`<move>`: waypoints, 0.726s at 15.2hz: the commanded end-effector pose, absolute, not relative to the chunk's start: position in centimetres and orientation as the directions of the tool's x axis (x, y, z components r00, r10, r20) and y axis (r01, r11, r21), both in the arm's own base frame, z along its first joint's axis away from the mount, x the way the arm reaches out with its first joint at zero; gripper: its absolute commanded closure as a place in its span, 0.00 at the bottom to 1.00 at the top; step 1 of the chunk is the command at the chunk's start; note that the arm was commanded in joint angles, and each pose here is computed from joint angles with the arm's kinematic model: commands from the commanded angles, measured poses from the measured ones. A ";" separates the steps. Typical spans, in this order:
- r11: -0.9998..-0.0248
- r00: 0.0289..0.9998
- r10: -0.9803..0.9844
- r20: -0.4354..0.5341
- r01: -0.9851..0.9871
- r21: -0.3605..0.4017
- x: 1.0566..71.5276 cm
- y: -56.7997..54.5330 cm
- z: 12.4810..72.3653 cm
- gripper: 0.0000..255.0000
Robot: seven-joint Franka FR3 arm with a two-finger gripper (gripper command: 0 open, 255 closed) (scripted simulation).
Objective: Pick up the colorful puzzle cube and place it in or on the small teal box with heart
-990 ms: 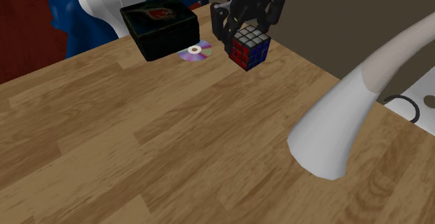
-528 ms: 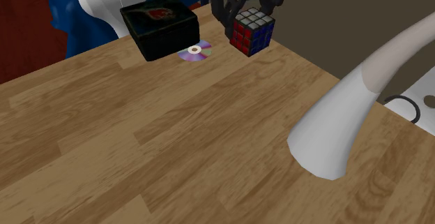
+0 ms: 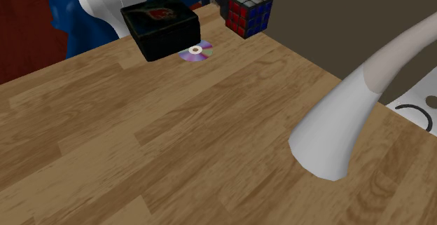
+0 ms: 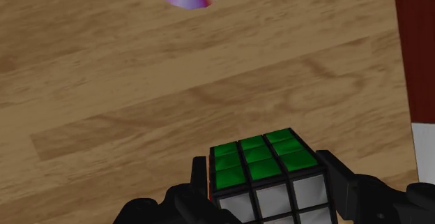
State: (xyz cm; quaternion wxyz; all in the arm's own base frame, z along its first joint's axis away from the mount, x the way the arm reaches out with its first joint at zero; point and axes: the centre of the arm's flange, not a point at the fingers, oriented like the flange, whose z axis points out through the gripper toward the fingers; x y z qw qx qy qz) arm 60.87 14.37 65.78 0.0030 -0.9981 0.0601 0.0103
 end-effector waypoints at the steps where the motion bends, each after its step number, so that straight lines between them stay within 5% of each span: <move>1: -0.993 0.993 -0.120 -0.020 -0.120 -0.005 58.7 13.6 65.9 1.00; 11: -0.993 0.993 -0.120 -0.020 -0.120 -0.005 46.0 10.3 66.1 1.00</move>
